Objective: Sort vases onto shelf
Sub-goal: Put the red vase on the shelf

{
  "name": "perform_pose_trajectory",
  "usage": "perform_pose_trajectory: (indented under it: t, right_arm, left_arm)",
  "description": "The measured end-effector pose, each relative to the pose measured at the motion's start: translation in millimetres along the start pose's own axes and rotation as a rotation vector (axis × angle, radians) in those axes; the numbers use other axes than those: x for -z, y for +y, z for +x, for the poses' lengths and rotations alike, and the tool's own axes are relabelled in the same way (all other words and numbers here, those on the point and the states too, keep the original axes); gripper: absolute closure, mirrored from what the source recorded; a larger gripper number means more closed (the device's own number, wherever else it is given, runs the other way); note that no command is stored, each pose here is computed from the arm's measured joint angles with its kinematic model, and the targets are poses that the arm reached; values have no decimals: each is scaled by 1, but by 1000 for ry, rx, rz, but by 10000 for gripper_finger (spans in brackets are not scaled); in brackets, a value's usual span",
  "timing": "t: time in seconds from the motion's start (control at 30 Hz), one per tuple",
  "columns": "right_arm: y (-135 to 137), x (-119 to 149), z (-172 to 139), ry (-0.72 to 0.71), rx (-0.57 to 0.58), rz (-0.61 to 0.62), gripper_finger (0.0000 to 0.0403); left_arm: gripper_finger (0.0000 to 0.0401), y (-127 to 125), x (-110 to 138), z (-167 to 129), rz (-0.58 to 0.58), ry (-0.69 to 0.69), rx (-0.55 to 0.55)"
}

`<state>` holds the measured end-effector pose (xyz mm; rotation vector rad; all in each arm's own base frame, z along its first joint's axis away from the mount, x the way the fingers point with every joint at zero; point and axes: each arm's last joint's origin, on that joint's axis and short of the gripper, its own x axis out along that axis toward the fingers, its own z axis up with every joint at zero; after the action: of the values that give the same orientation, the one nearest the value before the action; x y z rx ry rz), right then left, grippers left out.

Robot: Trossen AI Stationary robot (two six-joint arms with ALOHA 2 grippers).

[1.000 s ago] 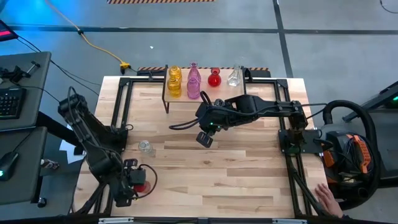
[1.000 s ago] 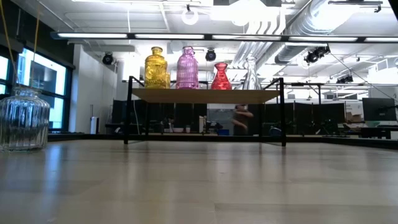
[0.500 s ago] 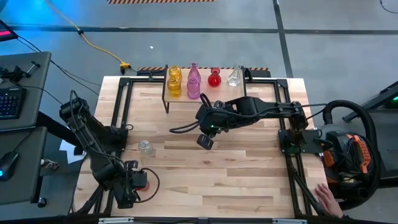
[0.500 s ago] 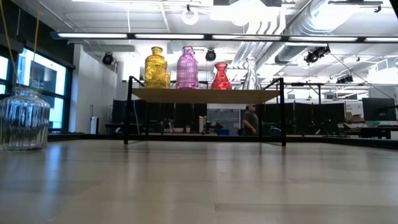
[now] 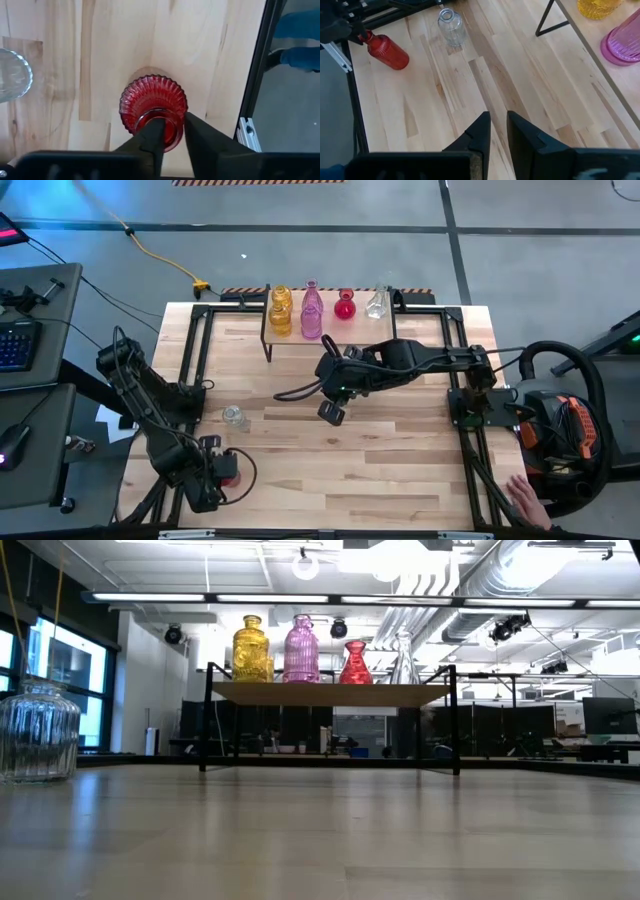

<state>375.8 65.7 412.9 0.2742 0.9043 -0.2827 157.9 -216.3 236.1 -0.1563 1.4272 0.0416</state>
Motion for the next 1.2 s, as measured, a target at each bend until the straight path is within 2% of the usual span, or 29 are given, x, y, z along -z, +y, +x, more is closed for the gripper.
perform_pose_trajectory:
  t: [0.13,0.2,0.43,0.7,0.93,1.07,1.2]
  right_arm:
    - [0,0,0,0,0,0,359]
    - [0,0,0,0,0,1,359]
    - [0,0,0,0,0,0,359]
    - [0,0,0,1,-3,-7,359]
    - [4,2,-1,9,-21,-66,357]
    - [6,3,-1,34,-68,-71,341]
    - [8,5,-2,35,-78,-128,314]
  left_arm:
    - [381,0,0,0,0,6,4]
    - [389,0,0,0,-1,8,5]
    - [388,-4,-4,-9,32,-13,10]
    - [390,0,-16,-34,61,-52,-65]
    - [390,6,-29,-53,75,-91,-95]
    - [391,11,-41,-68,77,-130,-92]
    - [391,19,-55,-82,93,-167,-106]
